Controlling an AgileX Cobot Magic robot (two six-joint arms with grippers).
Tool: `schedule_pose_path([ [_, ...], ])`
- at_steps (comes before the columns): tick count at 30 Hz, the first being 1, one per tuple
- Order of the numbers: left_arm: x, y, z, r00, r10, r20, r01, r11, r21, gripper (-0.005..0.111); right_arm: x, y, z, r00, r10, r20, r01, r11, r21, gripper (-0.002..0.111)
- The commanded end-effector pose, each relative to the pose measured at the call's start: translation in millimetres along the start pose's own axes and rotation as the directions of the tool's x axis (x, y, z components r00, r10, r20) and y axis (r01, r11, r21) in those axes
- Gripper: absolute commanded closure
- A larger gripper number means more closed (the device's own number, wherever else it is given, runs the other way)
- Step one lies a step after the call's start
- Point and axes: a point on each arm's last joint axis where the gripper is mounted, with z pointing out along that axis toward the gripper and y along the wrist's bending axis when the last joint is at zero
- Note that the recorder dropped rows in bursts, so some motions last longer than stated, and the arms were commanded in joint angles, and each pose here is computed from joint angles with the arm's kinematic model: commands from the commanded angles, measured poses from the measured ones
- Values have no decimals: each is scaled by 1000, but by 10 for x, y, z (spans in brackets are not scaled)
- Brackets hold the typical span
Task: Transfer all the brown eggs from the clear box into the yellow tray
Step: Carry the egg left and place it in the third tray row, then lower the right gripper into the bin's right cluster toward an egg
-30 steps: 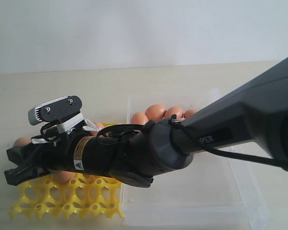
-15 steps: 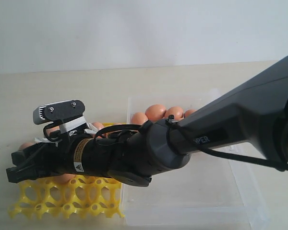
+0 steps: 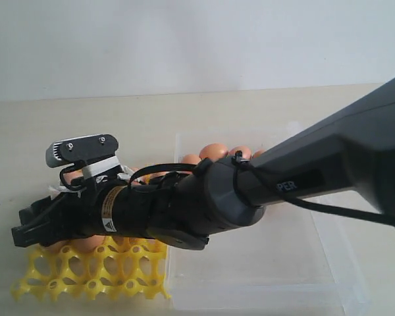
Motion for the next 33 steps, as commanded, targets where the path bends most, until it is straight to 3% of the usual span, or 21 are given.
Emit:
schedule_pose_path([
  [1,-14,3,-2,1000,7,1,-7,1000,-4,107,-533,164,-421,995,-95,10,93,991,99,69],
  [6,-14,3,-2,1000,7,1,-7,1000,-4,107,-1094,121,-1223,940,-314,-134,341,886,313,109],
  [8,-14,3,-2,1000,7,1,-7,1000,-4,107,-1193,-51,-1525,918,-309,-250,388,833,395,108],
  [12,-14,3,-2,1000,7,1,-7,1000,-4,107,-1212,-508,-1917,910,-114,-398,338,760,555,108],
  [18,-14,3,-2,1000,7,1,-7,1000,-4,107,-1051,-1125,-2080,892,307,-332,52,660,750,108],
  [20,-14,3,-2,1000,7,1,-7,1000,-4,107,-989,-1267,-2017,870,381,-311,-12,649,760,104],
  [22,-14,3,-2,1000,7,1,-7,1000,-4,107,-893,-1421,-1904,834,467,-295,-86,637,766,88],
  [25,-14,3,-2,1000,7,1,-7,1000,-4,107,-698,-1558,-1743,777,556,-297,-147,618,773,51],
  [26,-14,3,-2,1000,7,1,-7,1000,-4,107,-671,-1581,-1716,772,566,-290,-155,610,777,46],
  [33,-14,3,-2,1000,7,1,-7,1000,-4,107,-552,-1769,-1593,765,610,-206,-220,548,807,45],
])
